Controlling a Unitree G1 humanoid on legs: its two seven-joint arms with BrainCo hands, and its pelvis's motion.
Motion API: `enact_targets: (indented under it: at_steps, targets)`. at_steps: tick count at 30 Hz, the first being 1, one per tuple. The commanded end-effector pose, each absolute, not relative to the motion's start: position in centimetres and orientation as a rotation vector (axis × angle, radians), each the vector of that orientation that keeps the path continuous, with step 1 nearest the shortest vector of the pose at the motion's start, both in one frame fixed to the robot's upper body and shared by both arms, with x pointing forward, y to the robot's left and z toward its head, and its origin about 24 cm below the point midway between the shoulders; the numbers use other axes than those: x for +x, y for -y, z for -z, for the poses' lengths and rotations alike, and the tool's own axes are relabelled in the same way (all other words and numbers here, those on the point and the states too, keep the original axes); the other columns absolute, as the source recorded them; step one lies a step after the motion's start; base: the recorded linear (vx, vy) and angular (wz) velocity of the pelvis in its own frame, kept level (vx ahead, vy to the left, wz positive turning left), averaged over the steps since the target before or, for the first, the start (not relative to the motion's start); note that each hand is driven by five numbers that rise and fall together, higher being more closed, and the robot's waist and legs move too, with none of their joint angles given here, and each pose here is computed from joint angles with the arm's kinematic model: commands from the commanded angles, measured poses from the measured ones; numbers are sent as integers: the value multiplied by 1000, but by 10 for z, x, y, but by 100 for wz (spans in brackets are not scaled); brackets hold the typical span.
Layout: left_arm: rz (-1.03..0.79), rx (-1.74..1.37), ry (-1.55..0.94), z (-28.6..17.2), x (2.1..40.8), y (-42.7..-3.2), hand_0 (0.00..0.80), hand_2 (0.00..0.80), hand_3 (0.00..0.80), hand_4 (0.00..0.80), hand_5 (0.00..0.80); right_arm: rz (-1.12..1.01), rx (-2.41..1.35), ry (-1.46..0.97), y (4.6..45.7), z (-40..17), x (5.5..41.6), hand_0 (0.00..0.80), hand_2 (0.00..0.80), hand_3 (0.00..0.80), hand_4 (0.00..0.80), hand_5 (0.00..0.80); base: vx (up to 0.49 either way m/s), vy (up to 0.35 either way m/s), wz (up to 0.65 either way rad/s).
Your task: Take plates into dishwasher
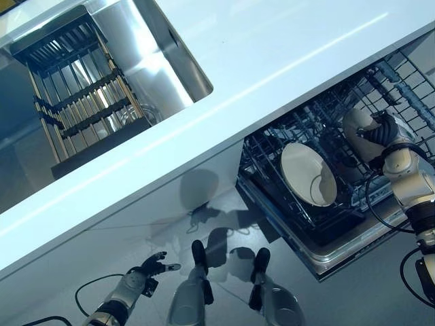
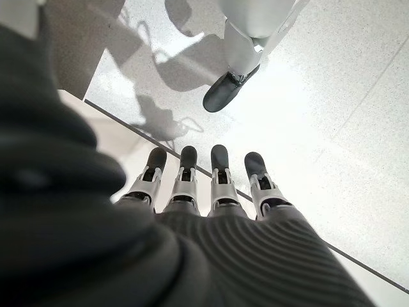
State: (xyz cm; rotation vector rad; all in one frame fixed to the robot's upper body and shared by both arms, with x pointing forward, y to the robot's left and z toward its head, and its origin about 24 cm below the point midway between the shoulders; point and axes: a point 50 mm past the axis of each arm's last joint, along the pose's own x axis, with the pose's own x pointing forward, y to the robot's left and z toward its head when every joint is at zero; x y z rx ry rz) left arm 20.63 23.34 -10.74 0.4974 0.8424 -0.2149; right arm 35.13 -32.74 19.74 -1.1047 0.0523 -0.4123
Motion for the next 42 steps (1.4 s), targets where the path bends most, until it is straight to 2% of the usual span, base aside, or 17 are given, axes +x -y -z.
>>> enact_targets:
  at_steps: [1, 25, 42]
  targets:
    - [252, 560, -845, 104, 211, -238, 0, 0, 0, 0, 0, 473, -1150, 28, 319, -230, 363, 800, 800, 800, 800, 800, 0, 0, 0]
    - [280, 563, -817, 101, 220, -228, 0, 0, 0, 0, 0, 431, -1007, -59, 299, -187, 377, 800, 800, 800, 800, 800, 0, 0, 0]
    - [285, 563, -808, 100, 224, -226, 0, 0, 0, 0, 0, 442, -982, -111, 301, -169, 376, 800, 800, 800, 800, 800, 1, 1, 2]
